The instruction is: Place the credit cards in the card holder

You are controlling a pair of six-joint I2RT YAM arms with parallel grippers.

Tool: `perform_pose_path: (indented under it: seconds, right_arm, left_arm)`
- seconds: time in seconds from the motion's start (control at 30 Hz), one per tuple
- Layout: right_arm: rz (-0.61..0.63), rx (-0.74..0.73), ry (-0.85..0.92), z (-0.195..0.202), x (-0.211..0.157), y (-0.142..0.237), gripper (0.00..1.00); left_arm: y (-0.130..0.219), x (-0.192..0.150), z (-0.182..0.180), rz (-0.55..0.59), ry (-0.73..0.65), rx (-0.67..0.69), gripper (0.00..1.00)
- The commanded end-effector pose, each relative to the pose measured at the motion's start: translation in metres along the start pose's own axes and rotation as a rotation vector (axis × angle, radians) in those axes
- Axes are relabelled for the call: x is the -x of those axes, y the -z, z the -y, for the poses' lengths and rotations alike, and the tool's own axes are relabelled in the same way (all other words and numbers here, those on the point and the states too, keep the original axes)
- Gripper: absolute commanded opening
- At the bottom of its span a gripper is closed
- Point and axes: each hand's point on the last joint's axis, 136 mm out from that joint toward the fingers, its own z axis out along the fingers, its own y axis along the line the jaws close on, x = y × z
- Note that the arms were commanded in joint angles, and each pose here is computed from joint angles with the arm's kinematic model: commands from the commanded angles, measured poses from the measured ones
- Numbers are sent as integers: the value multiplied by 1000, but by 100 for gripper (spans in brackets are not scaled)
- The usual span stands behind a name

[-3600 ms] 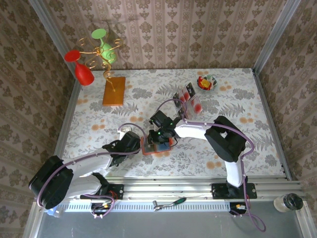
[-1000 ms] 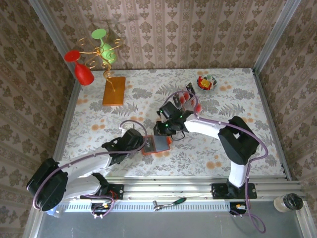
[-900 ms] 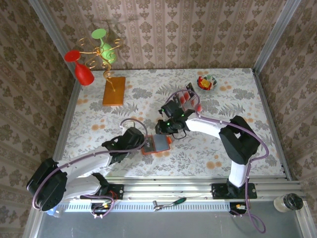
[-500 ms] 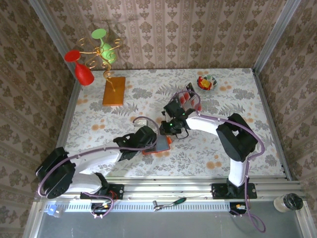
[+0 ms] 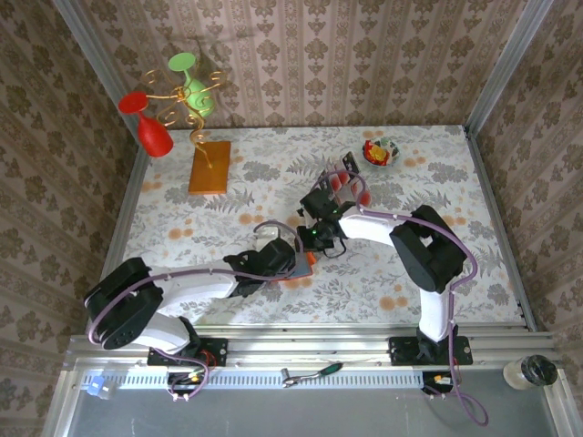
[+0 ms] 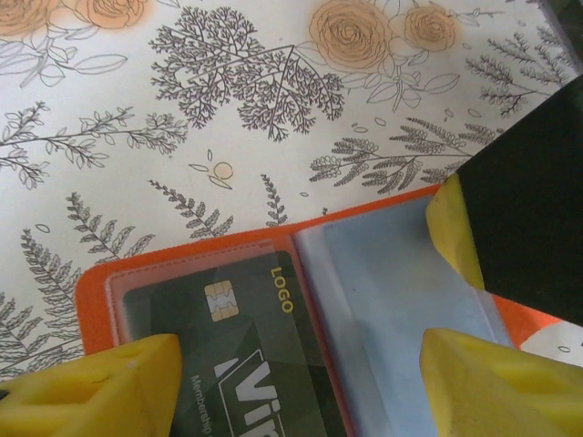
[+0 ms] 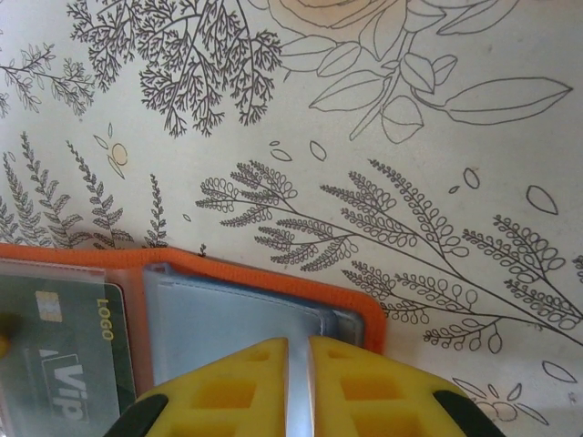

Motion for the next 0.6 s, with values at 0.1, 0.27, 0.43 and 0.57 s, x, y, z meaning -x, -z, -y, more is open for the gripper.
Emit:
perform_pose_path:
  seconds: [0.1, 0.27, 0.43, 0.57]
  right_arm:
    - [-38, 29, -43, 1, -18, -6, 16]
    - [-42, 50, -41, -10, -20, -7, 15]
    - [-38, 53, -45, -12, -19, -7, 15]
    - [-36, 57, -49, -12, -18, -7, 15]
  left_arm:
    - [-6, -10, -4, -19, -22, 15, 72]
    - [-6, -12, -8, -21, -46, 23, 72]
    - [-8, -18, -15, -35, -73, 56, 72]
    - [-11, -22, -22, -51, -105, 88, 71]
